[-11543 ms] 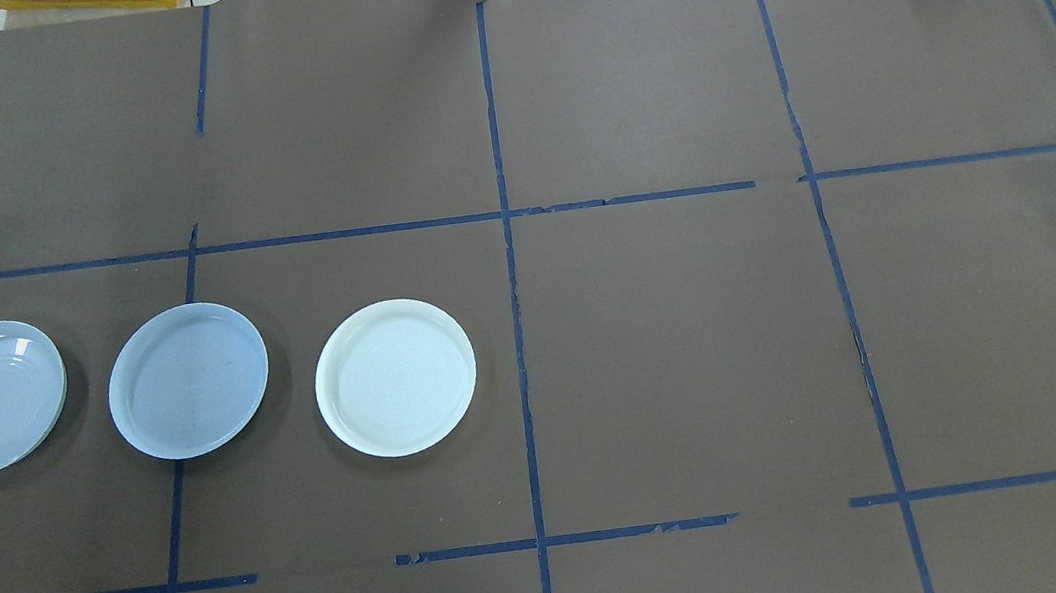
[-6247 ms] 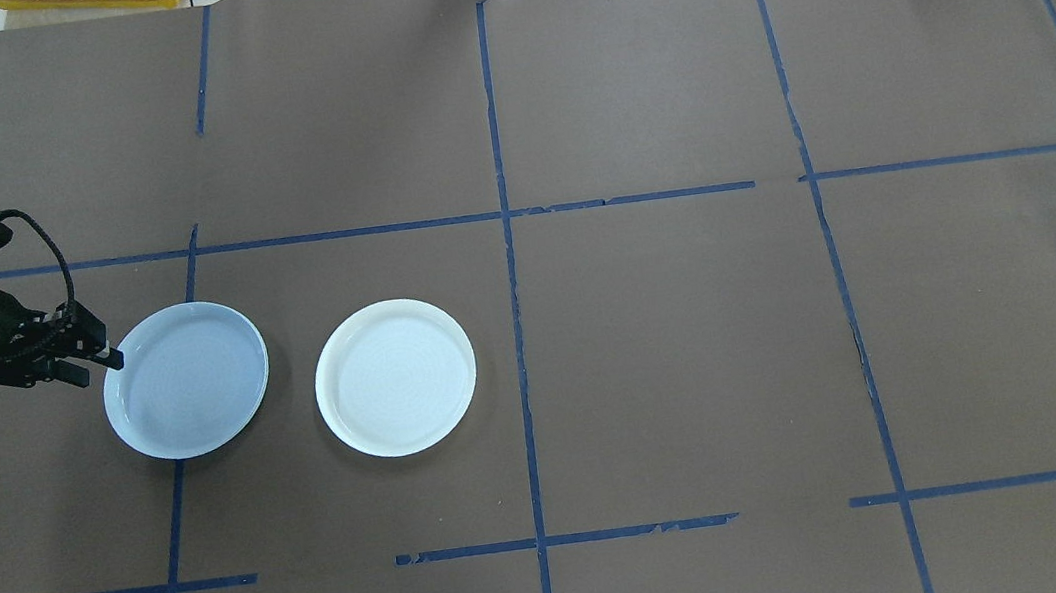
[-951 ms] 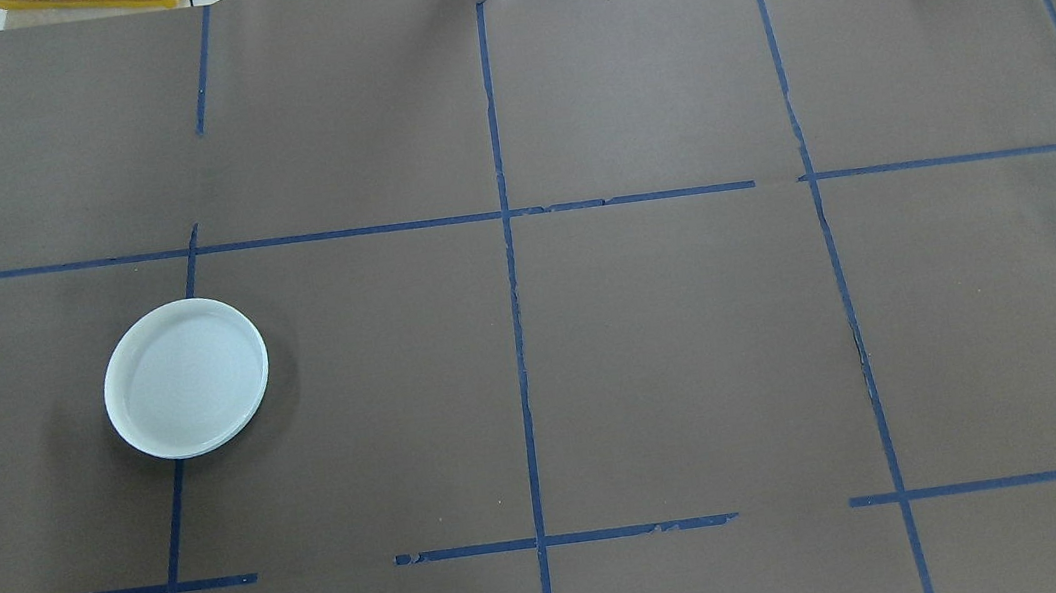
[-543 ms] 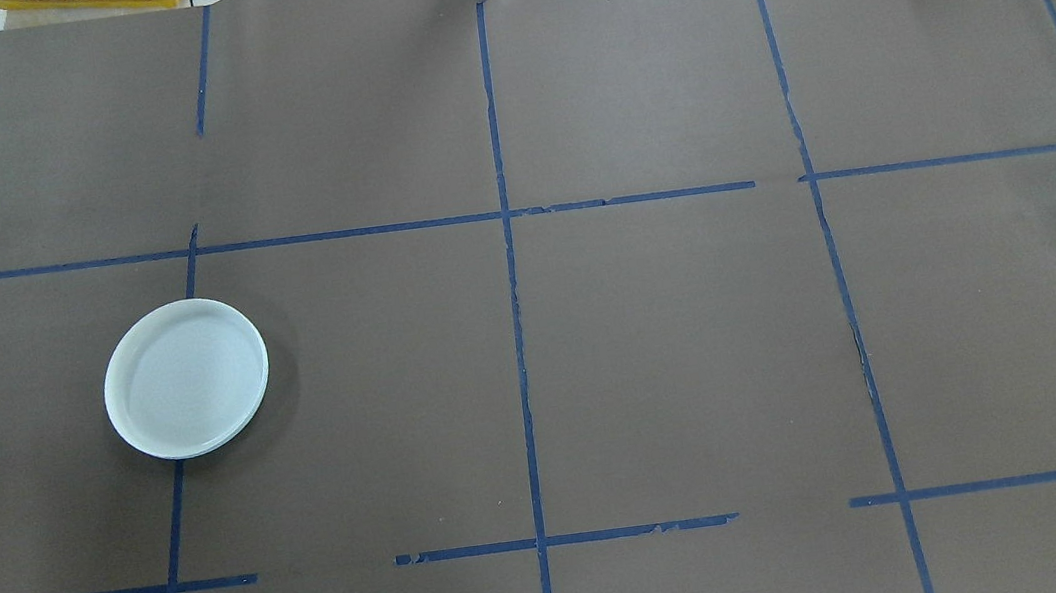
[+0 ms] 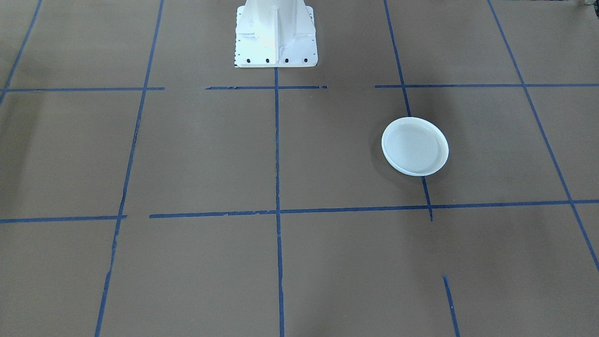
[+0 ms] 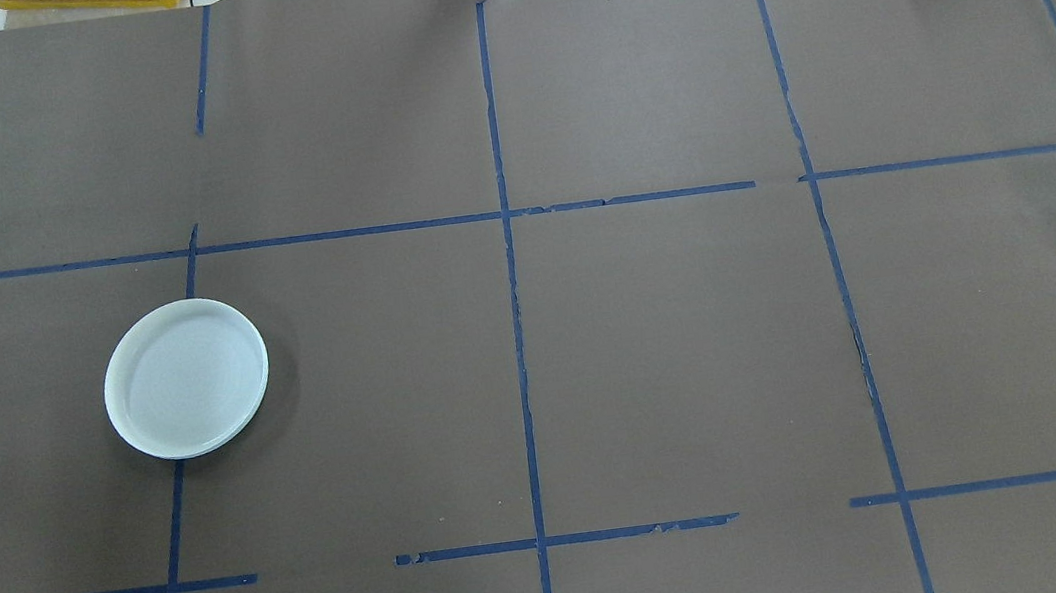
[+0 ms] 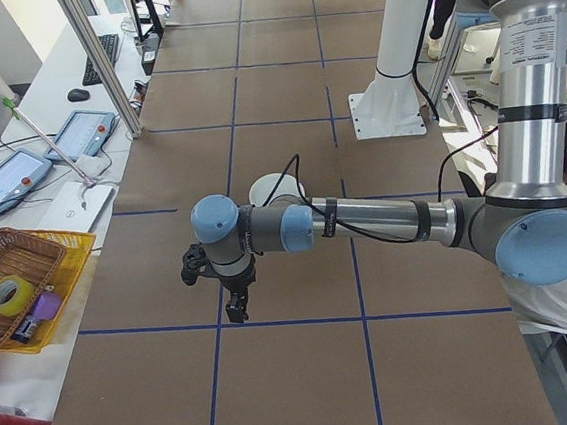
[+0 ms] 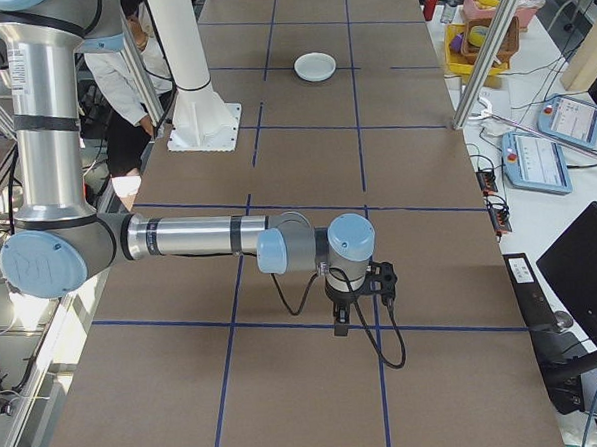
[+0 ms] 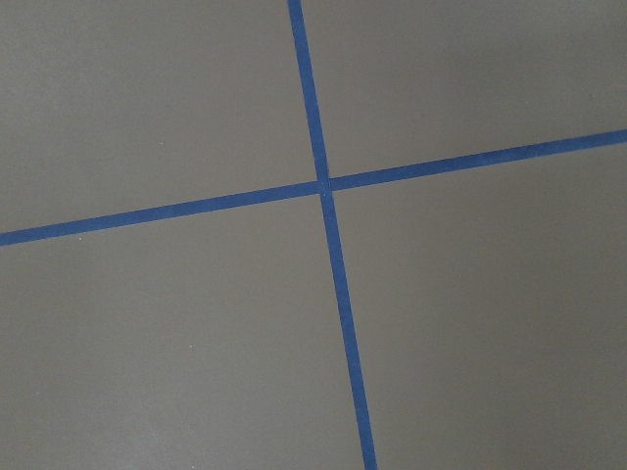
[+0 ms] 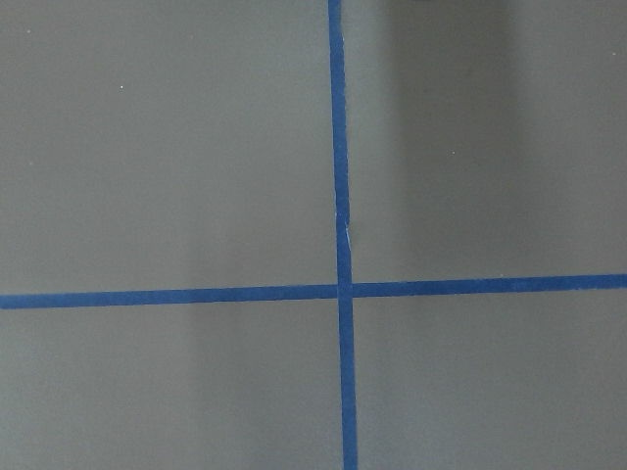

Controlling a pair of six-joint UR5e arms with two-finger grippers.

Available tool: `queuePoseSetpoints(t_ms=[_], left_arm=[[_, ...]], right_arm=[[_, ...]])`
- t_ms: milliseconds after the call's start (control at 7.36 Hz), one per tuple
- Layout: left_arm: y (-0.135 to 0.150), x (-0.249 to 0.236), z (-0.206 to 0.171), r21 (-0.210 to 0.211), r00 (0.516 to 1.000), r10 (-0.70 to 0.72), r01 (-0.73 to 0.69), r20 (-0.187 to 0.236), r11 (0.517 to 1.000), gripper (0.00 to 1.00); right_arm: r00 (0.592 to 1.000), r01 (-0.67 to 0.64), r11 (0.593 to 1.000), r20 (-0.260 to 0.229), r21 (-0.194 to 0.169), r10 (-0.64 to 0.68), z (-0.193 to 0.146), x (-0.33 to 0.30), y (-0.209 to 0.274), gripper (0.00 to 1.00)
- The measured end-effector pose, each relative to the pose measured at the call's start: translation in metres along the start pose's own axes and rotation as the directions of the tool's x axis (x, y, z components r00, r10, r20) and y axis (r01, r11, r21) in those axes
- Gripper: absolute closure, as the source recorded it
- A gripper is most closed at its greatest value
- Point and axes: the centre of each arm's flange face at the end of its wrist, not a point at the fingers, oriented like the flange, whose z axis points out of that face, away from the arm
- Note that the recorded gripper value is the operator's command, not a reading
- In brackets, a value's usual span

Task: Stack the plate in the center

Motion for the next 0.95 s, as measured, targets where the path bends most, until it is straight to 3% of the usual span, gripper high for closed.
queuePoseSetpoints(t_ms=[951], left_arm=[[0.017,-0.013,0.014,-0.029,0.999,-0.028,0.029,0.015,0.999,0.00]], right_arm=[[1.000,0.000,1.000,0.000,0.000,0.000,0.000,0.000,0.000,0.00]])
